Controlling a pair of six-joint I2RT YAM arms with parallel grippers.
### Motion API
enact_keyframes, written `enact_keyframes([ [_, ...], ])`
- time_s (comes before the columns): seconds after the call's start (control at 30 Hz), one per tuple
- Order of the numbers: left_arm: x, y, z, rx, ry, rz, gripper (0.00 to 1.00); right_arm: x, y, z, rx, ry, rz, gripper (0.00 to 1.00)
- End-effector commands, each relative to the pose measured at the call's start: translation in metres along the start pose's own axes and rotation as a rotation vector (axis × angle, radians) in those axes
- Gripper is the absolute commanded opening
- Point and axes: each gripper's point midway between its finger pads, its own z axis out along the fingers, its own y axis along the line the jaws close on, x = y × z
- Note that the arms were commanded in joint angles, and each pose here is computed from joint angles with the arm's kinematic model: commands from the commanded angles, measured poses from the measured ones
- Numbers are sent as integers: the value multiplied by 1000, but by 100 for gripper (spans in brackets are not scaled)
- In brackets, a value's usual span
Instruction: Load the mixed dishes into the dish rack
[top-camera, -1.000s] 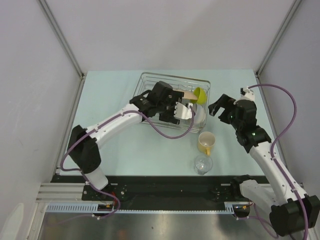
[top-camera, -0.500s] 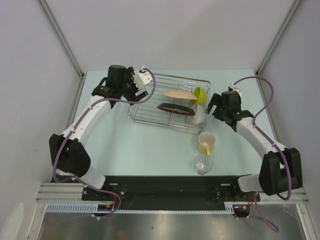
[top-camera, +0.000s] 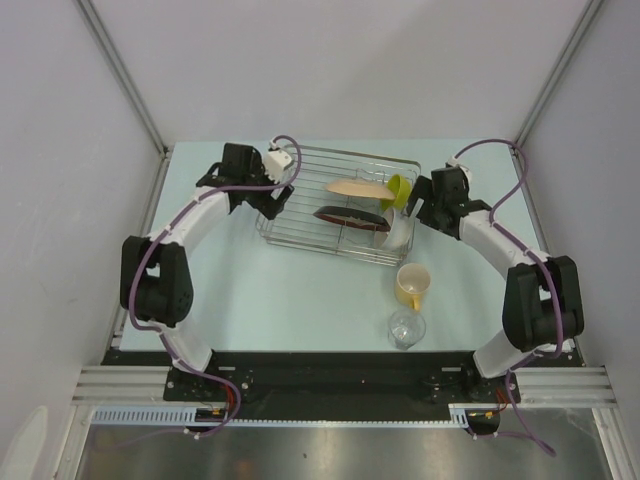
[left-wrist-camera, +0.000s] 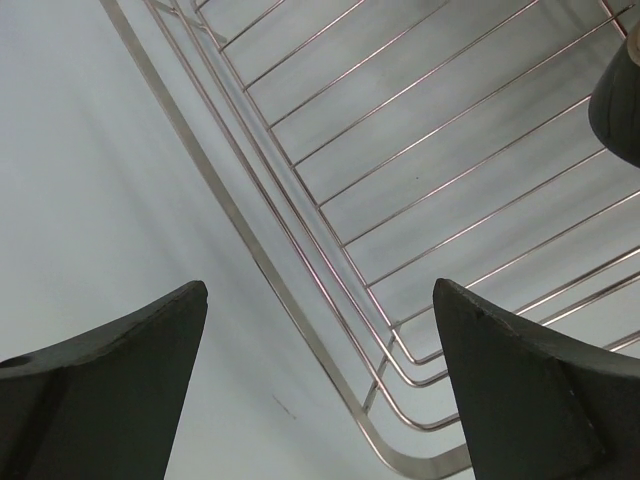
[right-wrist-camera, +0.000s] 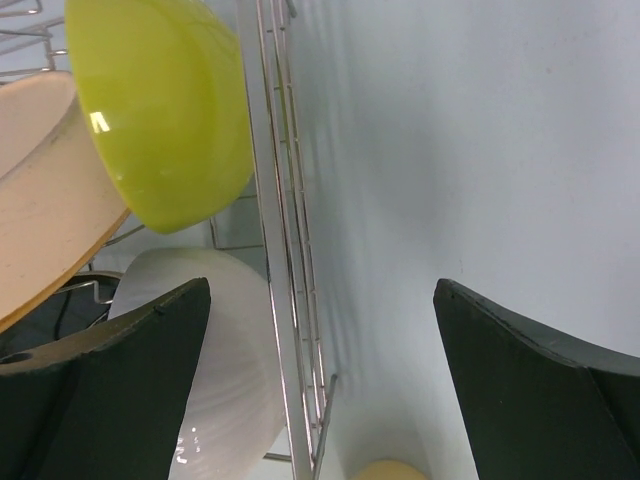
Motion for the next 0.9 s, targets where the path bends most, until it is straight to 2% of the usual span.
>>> enact_keyframes([
  [0.0, -11, 0, 10, 9, -57, -51, 100, -5, 4, 7, 19, 26, 2, 100],
  [0.1, 0, -2, 15, 5, -38, -52, 100, 2, -4, 12, 66, 83, 6, 100],
  [0.3, 37, -14, 17, 17, 22, -41, 98, -3, -14, 11, 117, 91, 17, 100],
  [0.43, 44, -30, 9, 81, 28, -42, 95, -4, -23, 13, 144, 111, 32, 100],
  [0.87, 61, -85, -44, 249, 39, -92, 92, -12, -39, 27, 221, 150, 31, 100],
])
